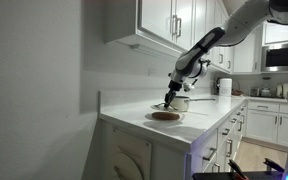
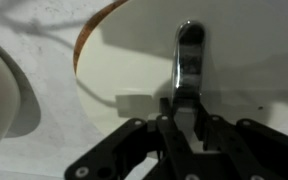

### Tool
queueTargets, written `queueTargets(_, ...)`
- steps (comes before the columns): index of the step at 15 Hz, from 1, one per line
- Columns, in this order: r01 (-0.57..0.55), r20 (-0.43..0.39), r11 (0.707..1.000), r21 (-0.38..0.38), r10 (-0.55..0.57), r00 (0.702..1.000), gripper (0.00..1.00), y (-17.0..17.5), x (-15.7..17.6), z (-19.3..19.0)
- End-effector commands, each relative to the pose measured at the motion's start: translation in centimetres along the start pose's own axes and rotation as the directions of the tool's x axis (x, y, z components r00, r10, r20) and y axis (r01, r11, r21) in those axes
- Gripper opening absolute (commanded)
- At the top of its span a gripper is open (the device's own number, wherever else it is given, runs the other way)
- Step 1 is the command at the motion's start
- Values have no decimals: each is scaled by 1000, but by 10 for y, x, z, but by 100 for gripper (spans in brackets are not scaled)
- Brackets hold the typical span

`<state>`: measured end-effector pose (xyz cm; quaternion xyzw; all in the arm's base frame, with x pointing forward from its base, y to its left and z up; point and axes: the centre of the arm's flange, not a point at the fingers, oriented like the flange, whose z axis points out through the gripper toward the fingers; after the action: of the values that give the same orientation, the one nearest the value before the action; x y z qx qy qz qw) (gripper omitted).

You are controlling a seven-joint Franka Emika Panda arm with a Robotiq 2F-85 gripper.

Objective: Remove the lid from the white pot

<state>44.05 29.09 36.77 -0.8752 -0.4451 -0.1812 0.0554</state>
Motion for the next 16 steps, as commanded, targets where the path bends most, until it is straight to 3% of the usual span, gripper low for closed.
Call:
queueTargets(1,-5,-28,999,-32,4,1000,6,11,18,1)
queueTargets(16,-11,14,1000,-26,11,1000,6,15,21,26)
